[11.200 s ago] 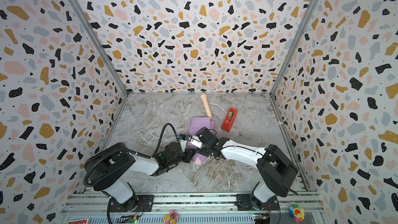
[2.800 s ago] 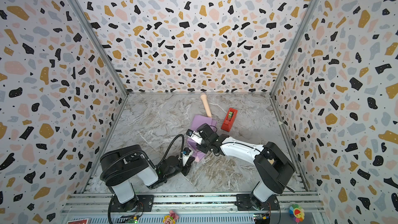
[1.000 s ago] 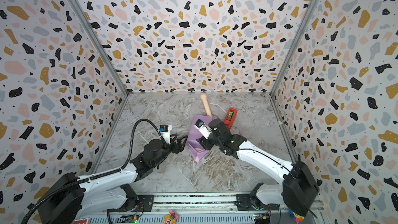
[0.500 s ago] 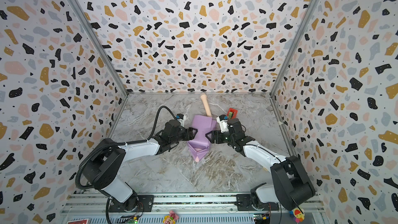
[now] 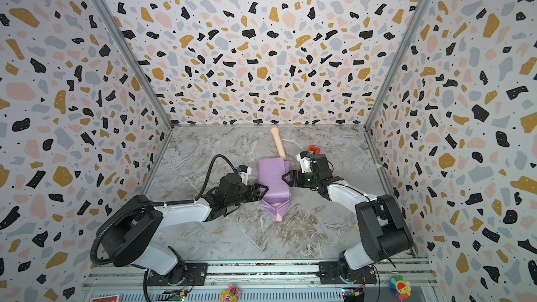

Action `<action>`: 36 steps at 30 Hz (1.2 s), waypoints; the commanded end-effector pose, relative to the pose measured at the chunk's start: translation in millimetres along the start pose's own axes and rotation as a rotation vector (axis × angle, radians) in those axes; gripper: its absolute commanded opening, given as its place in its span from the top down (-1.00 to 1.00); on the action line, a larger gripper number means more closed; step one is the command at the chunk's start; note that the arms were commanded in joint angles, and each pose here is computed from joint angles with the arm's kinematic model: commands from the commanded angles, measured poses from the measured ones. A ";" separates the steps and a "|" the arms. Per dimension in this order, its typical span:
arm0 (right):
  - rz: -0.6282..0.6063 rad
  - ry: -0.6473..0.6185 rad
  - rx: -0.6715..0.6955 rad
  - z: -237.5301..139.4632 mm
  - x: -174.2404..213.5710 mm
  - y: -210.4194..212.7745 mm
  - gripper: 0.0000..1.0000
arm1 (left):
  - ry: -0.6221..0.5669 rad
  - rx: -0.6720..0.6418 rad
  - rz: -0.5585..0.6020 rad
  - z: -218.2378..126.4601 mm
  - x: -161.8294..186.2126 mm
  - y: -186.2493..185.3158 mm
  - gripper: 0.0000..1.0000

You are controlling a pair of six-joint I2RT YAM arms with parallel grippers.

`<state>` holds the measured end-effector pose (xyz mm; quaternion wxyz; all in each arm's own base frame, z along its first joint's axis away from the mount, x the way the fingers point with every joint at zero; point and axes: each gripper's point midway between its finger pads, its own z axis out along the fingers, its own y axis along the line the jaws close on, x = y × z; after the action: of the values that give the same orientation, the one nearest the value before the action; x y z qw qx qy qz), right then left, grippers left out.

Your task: Wrap the gift box in paper

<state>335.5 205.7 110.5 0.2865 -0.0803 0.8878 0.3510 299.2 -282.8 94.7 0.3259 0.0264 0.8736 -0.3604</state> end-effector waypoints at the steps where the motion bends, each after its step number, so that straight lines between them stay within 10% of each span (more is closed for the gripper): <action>1: -0.053 -0.009 0.148 -31.4 8.8 -14.5 -0.58 | -0.114 -0.125 0.080 -21.6 -30.3 8.4 -0.48; 13: 0.191 0.170 -0.067 -21.2 144.1 41.3 -0.01 | -0.035 -0.038 0.126 -49.8 12.1 5.0 -0.41; 36: 0.273 0.185 0.081 13.0 171.8 20.5 0.51 | 0.003 -0.018 0.167 -53.2 31.2 9.9 -0.39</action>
<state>192.6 245.6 26.7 0.1556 0.0082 0.9182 0.3643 253.4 -244.6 94.9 0.3451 0.0828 0.8809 -0.3132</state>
